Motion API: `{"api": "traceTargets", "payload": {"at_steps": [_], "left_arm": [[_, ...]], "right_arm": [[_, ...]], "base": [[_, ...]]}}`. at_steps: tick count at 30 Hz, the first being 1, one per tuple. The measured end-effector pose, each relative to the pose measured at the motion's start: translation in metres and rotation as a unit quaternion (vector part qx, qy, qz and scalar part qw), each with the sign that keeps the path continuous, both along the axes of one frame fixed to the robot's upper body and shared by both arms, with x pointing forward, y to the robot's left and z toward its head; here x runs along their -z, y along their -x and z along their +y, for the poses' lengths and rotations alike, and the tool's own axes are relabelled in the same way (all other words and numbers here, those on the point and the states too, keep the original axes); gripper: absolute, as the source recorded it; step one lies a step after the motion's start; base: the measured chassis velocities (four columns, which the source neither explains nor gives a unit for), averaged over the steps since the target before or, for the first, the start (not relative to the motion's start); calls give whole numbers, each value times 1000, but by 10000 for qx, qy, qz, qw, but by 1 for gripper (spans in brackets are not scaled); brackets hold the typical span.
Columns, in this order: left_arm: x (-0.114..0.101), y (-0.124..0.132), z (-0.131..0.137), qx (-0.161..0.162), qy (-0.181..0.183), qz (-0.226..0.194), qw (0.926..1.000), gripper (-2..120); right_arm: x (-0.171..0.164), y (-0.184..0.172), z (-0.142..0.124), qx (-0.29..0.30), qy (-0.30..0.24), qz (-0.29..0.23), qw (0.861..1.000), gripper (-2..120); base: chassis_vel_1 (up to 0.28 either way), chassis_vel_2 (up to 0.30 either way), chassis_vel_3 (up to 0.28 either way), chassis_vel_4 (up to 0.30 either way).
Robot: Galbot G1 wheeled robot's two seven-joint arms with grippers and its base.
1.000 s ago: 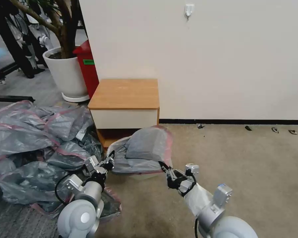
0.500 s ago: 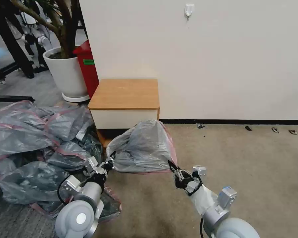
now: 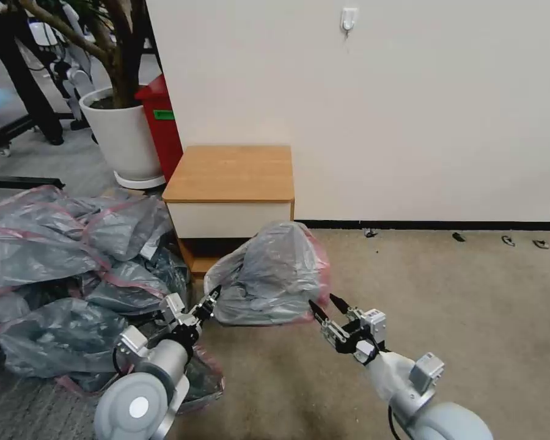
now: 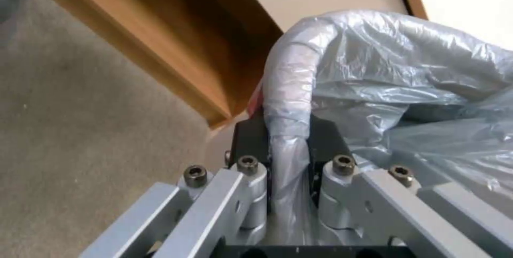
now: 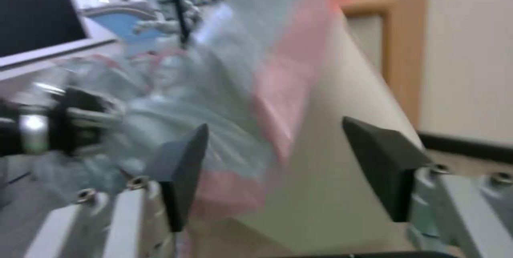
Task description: Pick up the garbage bag from the table and place it over the trash can.
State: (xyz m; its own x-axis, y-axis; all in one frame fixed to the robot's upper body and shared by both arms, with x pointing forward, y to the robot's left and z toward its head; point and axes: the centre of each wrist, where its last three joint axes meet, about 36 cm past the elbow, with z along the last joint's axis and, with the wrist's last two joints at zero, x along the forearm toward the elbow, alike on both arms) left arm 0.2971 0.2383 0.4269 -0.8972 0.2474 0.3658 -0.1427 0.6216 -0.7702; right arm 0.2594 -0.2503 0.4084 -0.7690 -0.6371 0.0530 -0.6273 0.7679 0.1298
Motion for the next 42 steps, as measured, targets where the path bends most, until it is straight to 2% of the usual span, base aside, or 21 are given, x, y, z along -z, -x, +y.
{"api": "traceTargets", "payload": {"at_steps": [2,3,4,5,7,8,9,15,19,24,30,32,34,37,38,41,42], "left_arm": [[1,0,0,7,-4,23,10000,8],[1,0,-1,26,-3,32,10000,8],[1,0,-1,26,-3,32,10000,8],[1,0,-1,39,-8,37,10000,8],[2,1,0,95,-17,42,9999,8],[2,1,0,95,-17,42,9999,8],[2,1,0,166,-9,19,9999,8],[-1,3,3,436,-7,-112,9990,8],[-3,3,3,483,27,-179,9987,8],[-3,4,1,490,52,-180,9986,8],[-3,6,-1,502,92,-206,9985,8],[-3,7,-1,508,97,-217,9984,8],[-3,7,-1,508,95,-217,9984,8],[-3,8,-1,511,81,-212,9984,8],[-3,8,-1,511,81,-212,9984,8],[-3,7,0,510,74,-216,9984,8],[-3,7,0,510,74,-216,9984,8]], "right_arm": [[-8,-2,-5,-52,-190,-169,9997,79],[-17,-5,-6,27,-547,-204,9983,86],[-17,-5,-6,27,-547,-204,9983,86],[-25,-8,-4,162,-903,-170,9956,89],[-41,-16,1,657,-1636,140,9842,96],[-41,-16,1,657,-1636,140,9842,96],[-49,-23,3,955,-1960,413,9751,99],[-47,-35,4,1242,-2353,1201,9565,100],[-42,-37,8,1261,-2497,1382,9501,100],[-39,-34,11,1180,-2546,1433,9491,100],[-41,-32,17,1012,-2618,1415,9493,94],[-40,-31,17,998,-2614,1411,9496,84],[-40,-31,17,995,-2607,1409,9499,81],[-39,-30,17,993,-2562,1389,9514,66],[-39,-30,17,993,-2562,1389,9514,66],[-38,-30,17,995,-2549,1370,9520,53],[-38,-30,17,995,-2549,1370,9520,53]], "base": [[0,0,0,0],[0,0,0,0],[0,0,0,0],[0,0,0,0],[0,0,0,0],[0,0,0,0],[0,0,0,0],[0,0,0,0],[0,0,0,0],[0,0,0,0],[0,0,0,0],[0,0,0,0],[0,0,0,0],[0,0,0,0],[0,0,0,0],[0,0,0,0],[0,0,0,0]]}}
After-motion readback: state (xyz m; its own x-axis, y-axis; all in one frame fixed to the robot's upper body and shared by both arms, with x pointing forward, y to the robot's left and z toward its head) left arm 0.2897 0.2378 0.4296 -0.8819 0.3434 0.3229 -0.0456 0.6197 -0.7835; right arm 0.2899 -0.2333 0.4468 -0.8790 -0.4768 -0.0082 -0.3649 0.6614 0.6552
